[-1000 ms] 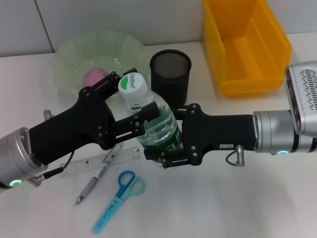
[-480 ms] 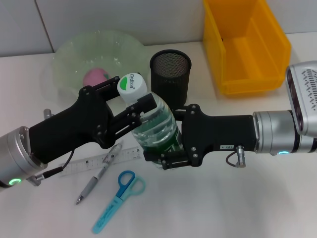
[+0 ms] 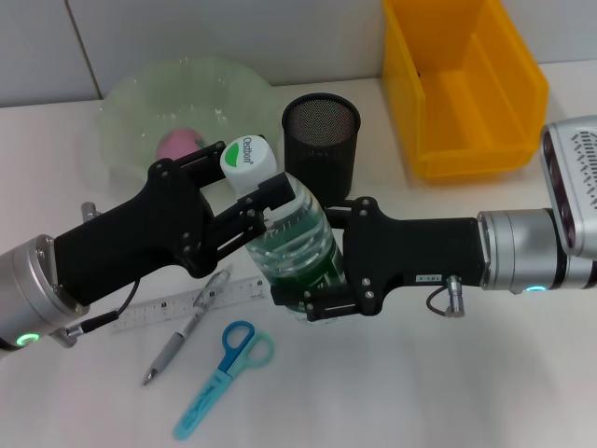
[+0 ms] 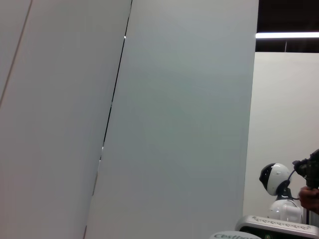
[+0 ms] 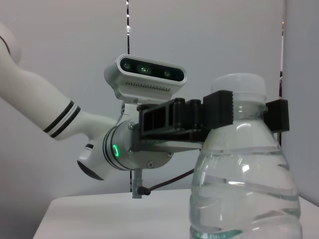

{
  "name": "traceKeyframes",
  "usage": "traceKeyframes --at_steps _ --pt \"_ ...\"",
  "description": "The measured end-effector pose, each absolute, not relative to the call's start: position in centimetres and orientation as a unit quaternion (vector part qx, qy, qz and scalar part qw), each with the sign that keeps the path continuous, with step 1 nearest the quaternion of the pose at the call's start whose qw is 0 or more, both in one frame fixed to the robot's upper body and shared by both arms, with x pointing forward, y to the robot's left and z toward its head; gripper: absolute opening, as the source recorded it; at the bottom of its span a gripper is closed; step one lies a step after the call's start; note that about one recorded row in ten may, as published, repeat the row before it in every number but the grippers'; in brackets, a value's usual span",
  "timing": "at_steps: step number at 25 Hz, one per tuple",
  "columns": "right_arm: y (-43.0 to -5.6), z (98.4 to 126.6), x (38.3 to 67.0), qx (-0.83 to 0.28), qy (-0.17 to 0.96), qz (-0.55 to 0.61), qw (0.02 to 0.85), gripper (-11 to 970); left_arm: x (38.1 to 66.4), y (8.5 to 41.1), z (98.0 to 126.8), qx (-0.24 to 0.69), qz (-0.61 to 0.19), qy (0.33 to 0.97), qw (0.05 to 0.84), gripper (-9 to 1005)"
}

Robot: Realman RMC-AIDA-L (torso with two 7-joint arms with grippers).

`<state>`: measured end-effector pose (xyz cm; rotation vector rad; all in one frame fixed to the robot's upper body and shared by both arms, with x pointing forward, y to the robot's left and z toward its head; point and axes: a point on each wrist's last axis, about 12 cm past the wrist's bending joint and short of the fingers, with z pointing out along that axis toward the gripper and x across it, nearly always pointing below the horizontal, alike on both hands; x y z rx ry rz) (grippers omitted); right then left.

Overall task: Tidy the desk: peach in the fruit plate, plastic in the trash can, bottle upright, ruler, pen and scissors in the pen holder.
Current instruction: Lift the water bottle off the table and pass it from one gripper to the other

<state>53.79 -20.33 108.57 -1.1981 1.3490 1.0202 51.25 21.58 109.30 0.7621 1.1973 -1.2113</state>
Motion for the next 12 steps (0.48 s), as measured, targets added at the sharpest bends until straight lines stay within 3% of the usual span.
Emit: traceKeyframes --at_steps 12 --pt "-20.83 108.71 53.15 -0.499 0.550 0.437 0.507 829 51.21 21.56 109.48 0.334 -0.523 0.508 0.597 452"
